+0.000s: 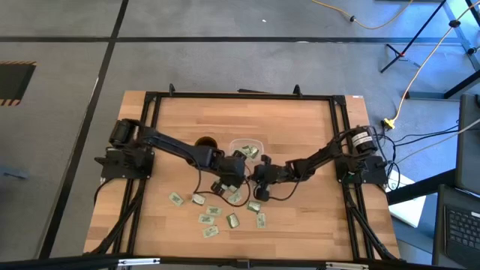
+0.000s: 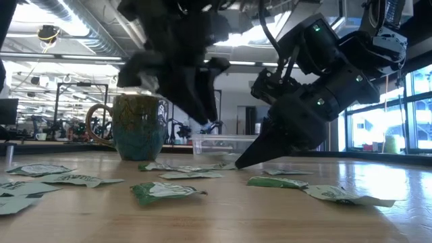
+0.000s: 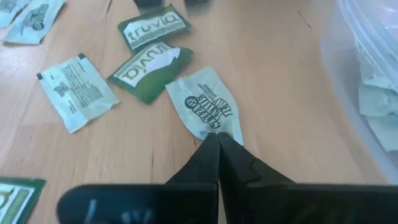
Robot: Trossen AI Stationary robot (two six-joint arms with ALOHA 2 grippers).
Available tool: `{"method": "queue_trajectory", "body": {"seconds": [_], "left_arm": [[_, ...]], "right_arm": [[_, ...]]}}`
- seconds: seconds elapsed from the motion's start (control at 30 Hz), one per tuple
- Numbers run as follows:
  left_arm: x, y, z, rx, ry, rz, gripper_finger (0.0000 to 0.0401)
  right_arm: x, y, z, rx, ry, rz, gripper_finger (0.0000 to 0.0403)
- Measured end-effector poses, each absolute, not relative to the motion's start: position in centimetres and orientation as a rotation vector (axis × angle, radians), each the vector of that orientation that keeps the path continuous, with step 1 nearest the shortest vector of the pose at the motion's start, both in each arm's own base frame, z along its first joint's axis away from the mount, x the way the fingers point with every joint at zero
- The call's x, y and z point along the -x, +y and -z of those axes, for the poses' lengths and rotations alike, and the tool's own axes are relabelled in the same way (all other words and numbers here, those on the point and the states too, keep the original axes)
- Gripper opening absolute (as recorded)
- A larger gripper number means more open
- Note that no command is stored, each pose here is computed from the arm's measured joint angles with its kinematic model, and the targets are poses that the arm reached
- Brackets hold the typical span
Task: Pick and place items into bin
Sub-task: Put the light green stevia pack into the transparent bin
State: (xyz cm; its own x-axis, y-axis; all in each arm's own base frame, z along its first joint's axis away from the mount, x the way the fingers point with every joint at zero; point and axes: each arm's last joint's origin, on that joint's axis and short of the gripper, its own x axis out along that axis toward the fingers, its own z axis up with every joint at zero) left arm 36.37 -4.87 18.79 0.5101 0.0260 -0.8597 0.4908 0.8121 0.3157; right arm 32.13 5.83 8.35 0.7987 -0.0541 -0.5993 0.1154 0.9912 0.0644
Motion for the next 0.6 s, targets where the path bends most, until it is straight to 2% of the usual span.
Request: {"method": "queue_trajectory", "body": {"seconds": [0.4,0.6], "left_arm": [[-31.5,-2.1,-20.2,-0.367,0.849,0.250,0.0090],[-28.8,-1.9,-20.9,-0.297,0.713,0.188,0.0090]], "right_arm": [[-32.0,5.8,-10.6,-0.096,0.586,0.080,0.0000],[-31.7,5.3,-13.3,-0.068,0.525,0.132,0.0000]]}}
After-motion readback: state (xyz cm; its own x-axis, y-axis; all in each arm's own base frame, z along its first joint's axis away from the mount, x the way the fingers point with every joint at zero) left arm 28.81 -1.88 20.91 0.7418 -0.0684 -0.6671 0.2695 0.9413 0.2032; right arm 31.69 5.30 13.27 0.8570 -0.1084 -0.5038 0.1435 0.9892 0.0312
